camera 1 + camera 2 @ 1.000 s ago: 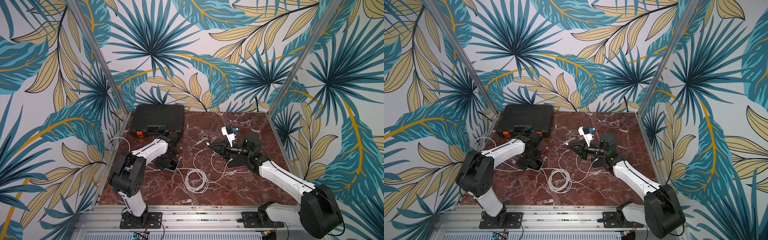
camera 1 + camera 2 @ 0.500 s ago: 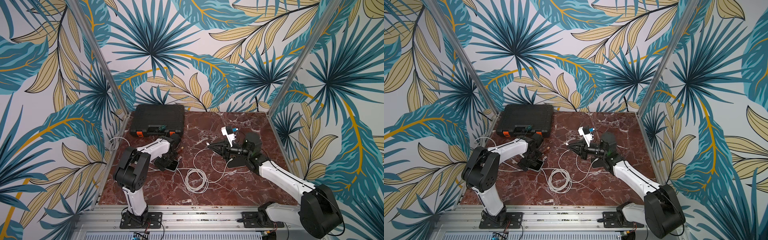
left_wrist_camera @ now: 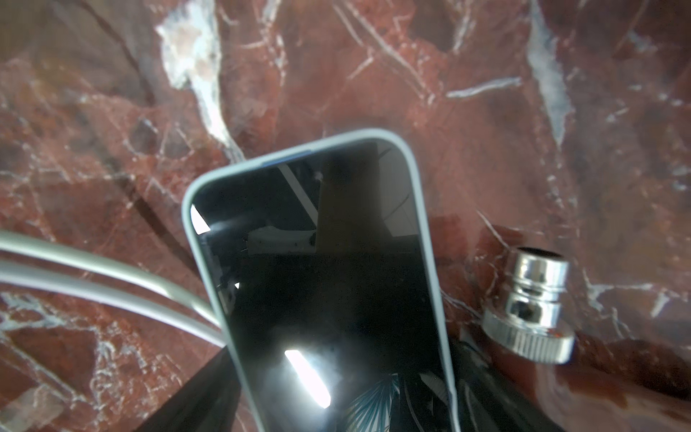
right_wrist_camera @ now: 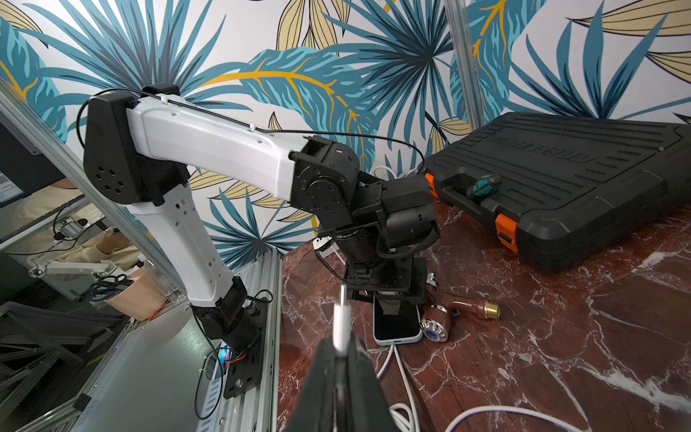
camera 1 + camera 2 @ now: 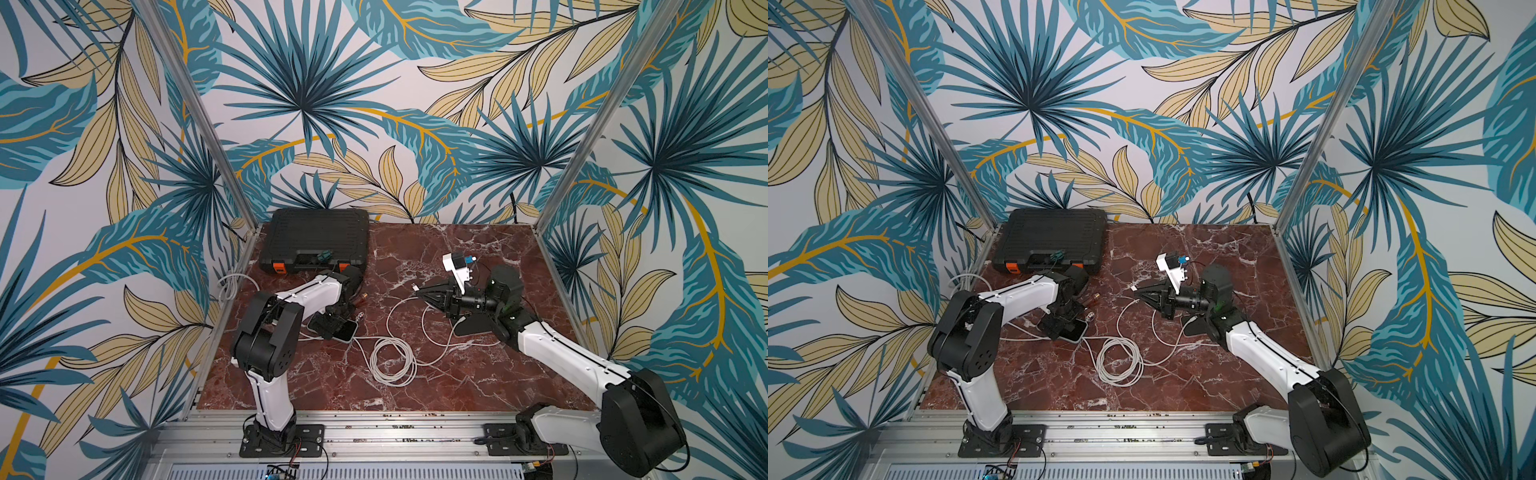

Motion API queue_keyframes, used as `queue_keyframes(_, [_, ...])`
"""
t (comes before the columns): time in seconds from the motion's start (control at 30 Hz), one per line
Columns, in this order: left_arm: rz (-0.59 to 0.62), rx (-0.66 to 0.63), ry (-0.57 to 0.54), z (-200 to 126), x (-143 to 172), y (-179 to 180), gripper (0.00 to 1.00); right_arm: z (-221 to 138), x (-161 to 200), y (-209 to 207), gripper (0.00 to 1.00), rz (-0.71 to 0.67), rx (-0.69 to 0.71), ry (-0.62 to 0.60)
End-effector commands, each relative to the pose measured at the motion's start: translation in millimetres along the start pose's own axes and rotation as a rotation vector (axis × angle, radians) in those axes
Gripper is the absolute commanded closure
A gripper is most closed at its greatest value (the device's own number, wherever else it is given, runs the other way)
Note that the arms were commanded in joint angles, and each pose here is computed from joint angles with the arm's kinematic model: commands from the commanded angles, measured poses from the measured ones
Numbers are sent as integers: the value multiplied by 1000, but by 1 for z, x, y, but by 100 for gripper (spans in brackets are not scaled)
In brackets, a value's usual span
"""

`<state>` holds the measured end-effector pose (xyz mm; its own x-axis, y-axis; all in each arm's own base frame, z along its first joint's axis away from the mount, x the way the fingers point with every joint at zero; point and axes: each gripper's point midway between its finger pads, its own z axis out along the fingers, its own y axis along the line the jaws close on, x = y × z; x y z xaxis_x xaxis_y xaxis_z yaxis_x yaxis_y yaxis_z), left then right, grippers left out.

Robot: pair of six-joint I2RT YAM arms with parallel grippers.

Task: Plug the charging cable into the phone
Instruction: Pick up the phone at the center of the board.

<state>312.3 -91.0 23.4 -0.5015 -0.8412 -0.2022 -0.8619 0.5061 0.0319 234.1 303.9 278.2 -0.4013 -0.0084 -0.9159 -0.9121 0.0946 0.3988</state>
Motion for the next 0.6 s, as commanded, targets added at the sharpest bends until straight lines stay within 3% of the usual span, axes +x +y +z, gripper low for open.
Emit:
queue_keyframes(0.0, [6, -10, -16, 6, -2, -3, 14, -1, 6, 1, 99, -4, 4, 6])
queue_keyframes(0.37, [91, 78, -60, -21, -11, -6, 40, -1, 5, 2, 99, -9, 9, 2])
queue_keyframes(0.4, [107, 94, -73, -27, -14, -5, 47, -1, 5, 1, 99, -9, 13, 3])
queue_keyframes(0.47, [142, 162, -98, -43, -18, -11, 57, -1, 5, 0, 99, -8, 19, 3])
queue_keyframes(0.57, [211, 279, -144, -70, -24, -21, 65, -1, 6, 0, 99, -10, 31, 6])
